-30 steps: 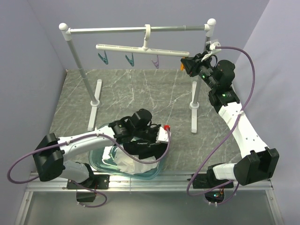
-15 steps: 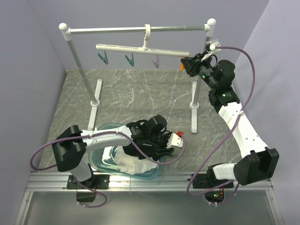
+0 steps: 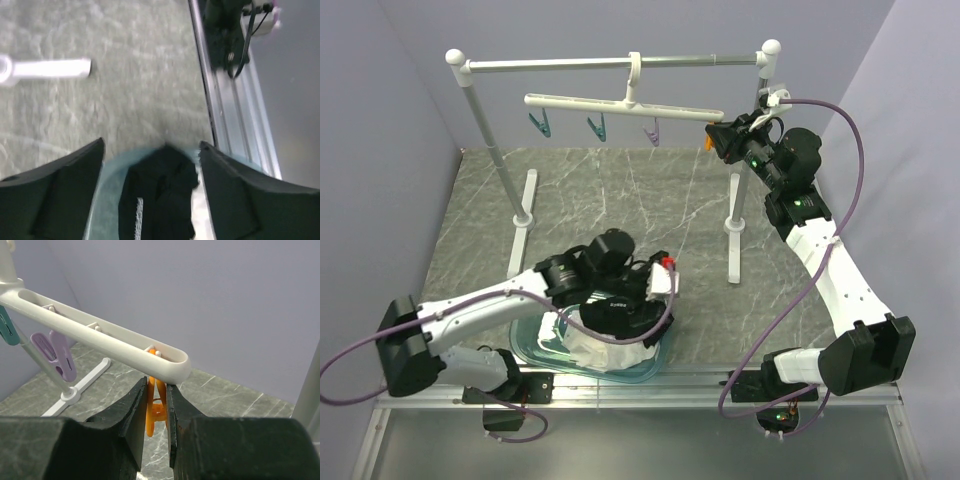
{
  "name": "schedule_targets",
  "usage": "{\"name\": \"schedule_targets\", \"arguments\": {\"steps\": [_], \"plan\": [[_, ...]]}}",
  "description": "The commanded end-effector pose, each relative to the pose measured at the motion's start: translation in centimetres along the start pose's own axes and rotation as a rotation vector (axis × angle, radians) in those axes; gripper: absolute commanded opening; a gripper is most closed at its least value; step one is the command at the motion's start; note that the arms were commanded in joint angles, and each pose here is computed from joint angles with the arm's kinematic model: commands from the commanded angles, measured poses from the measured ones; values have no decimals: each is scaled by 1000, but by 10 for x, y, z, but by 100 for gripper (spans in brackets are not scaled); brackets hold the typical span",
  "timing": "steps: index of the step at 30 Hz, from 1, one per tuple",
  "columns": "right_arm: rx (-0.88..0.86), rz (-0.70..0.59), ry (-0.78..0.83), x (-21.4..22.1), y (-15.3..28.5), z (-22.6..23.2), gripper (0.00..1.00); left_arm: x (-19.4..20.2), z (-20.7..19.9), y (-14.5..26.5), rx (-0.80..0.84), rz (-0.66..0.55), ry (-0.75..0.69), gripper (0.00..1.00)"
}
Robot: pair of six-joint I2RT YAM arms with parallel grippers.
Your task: Clip the underwear to the hanger
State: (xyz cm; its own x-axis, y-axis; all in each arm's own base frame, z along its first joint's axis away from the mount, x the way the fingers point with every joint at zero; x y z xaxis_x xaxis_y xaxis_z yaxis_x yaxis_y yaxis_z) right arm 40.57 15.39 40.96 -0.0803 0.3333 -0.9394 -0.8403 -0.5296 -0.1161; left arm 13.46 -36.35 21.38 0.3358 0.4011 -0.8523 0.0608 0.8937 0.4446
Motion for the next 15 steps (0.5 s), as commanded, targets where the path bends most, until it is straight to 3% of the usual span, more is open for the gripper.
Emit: {"name": "schedule_targets", "arguments": {"steps": [1, 4, 15], "plan": [[-25, -38, 24, -18, 4, 7, 0, 45, -19, 15, -18, 105, 80, 86], [-23, -34, 20, -16, 3, 7, 0, 72, -31, 15, -22, 141, 85, 99], [-13, -29, 5, -16, -2, 3, 0, 106, -24, -14, -59, 152, 70, 99]]}}
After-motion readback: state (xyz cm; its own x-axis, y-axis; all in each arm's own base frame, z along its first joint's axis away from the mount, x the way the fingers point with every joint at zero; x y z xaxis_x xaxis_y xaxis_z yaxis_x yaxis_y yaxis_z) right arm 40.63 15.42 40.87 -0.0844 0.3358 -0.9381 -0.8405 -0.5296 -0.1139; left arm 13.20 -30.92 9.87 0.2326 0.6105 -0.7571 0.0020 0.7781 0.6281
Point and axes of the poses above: each gripper's point midway between its finger pads, its own y axis back along the fingers, its own z axis along the line the jaws close on, x = y × z, the point moved 1 cm from there along y, back along the fingers, and after that the axes turned 11 degrees about -y, right-handed, at the moved point
